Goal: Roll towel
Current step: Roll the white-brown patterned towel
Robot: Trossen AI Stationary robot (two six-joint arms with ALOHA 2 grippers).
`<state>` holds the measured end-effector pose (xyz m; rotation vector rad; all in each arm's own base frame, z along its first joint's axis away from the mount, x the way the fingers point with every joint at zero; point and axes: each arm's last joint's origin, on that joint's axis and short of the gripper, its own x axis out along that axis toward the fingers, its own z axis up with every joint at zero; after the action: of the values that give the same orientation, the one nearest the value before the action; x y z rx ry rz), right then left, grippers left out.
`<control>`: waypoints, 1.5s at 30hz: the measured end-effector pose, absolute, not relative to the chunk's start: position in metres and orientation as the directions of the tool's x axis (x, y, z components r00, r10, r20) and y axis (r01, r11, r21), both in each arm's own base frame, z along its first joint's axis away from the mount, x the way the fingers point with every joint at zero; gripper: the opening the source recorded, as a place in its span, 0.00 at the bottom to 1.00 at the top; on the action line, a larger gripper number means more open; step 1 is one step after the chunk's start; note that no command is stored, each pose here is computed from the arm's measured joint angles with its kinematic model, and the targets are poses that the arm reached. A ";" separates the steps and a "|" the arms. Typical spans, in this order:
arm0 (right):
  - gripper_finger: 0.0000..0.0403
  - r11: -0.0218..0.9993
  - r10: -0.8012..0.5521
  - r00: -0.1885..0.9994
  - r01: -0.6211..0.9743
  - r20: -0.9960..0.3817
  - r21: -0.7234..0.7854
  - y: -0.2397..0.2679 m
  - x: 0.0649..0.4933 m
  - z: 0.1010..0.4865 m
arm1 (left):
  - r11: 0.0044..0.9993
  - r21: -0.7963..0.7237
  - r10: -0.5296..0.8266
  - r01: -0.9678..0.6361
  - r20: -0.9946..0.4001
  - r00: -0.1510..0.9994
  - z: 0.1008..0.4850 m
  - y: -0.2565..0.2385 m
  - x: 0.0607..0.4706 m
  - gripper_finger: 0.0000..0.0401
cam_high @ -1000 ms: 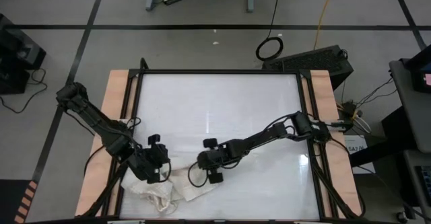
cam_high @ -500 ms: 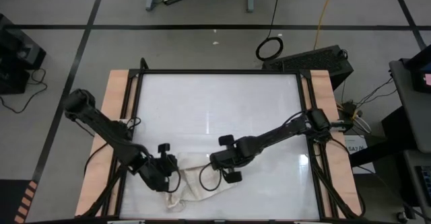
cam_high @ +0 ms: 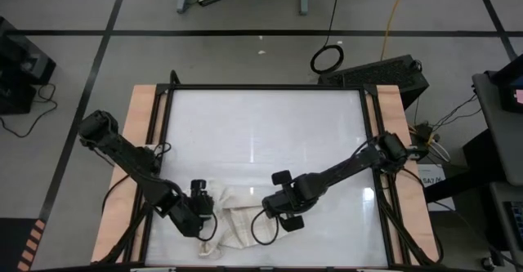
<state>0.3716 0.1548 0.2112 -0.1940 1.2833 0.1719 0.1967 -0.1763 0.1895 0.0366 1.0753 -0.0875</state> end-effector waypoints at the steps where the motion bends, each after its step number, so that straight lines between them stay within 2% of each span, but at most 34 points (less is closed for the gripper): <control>1: 0.00 0.971 0.008 0.279 -0.233 -0.960 -0.059 0.155 0.371 0.211 | 0.993 0.000 -0.058 0.121 -0.879 0.473 0.190 -0.177 0.196 0.59; 4: 0.00 0.969 -0.026 0.283 -0.229 -0.959 -0.094 0.156 0.370 0.211 | 0.976 0.044 -0.067 0.215 -0.873 0.482 0.190 -0.181 0.194 0.46; 8: 0.00 0.973 -0.066 0.257 -0.195 -0.964 -0.119 0.154 0.367 0.210 | 0.968 0.084 -0.038 0.237 -0.884 0.467 0.189 -0.179 0.191 0.12; 9: 0.00 0.976 -0.073 0.244 -0.183 -0.967 -0.120 0.154 0.365 0.210 | 0.968 0.102 -0.018 0.229 -0.883 0.469 0.190 -0.177 0.190 0.06; 13: 0.01 0.981 -0.101 0.198 -0.145 -0.975 -0.131 0.154 0.359 0.209 | 0.968 0.190 0.070 0.164 -0.832 0.550 0.202 -0.169 0.185 0.03; 16: 0.03 0.982 -0.130 0.171 -0.110 -0.977 -0.150 0.157 0.354 0.209 | 0.960 0.233 0.081 0.158 -0.765 0.639 0.221 -0.165 0.178 0.01; 23: 0.13 0.977 -0.191 0.186 -0.055 -0.964 -0.204 0.168 0.344 0.212 | 0.966 0.250 0.104 0.066 -0.610 0.786 0.261 -0.146 0.162 0.01; 27: 0.25 0.981 -0.191 0.213 0.015 -0.958 -0.193 0.165 0.337 0.230 | 0.978 0.206 0.106 0.021 -0.584 0.804 0.265 -0.144 0.165 0.02; 30: 0.35 0.974 -0.225 0.297 0.068 -0.928 -0.214 0.162 0.332 0.249 | 0.989 0.148 0.086 0.009 -0.620 0.780 0.258 -0.149 0.168 0.04; 34: 0.47 0.970 -0.235 0.509 0.066 -0.828 -0.235 0.165 0.347 0.263 | 0.997 0.057 0.008 0.043 -0.681 0.733 0.244 -0.164 0.171 0.15; 38: 0.57 0.979 -0.166 0.692 0.029 -0.703 -0.203 0.167 0.386 0.256 | 0.994 -0.031 -0.096 0.102 -0.677 0.730 0.233 -0.188 0.177 0.30; 42: 0.61 0.979 -0.085 0.754 -0.058 -0.651 -0.195 0.160 0.421 0.229 | 0.987 -0.058 -0.149 0.151 -0.689 0.709 0.218 -0.205 0.181 0.45; 45: 0.62 0.976 -0.022 0.735 -0.130 -0.678 -0.173 0.150 0.435 0.209 | 0.985 -0.028 -0.135 0.171 -0.740 0.659 0.201 -0.211 0.183 0.49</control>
<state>0.4350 0.1496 0.2086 -0.2152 0.7450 0.0597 0.1832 -0.2112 0.2010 0.0457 0.8335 -0.1737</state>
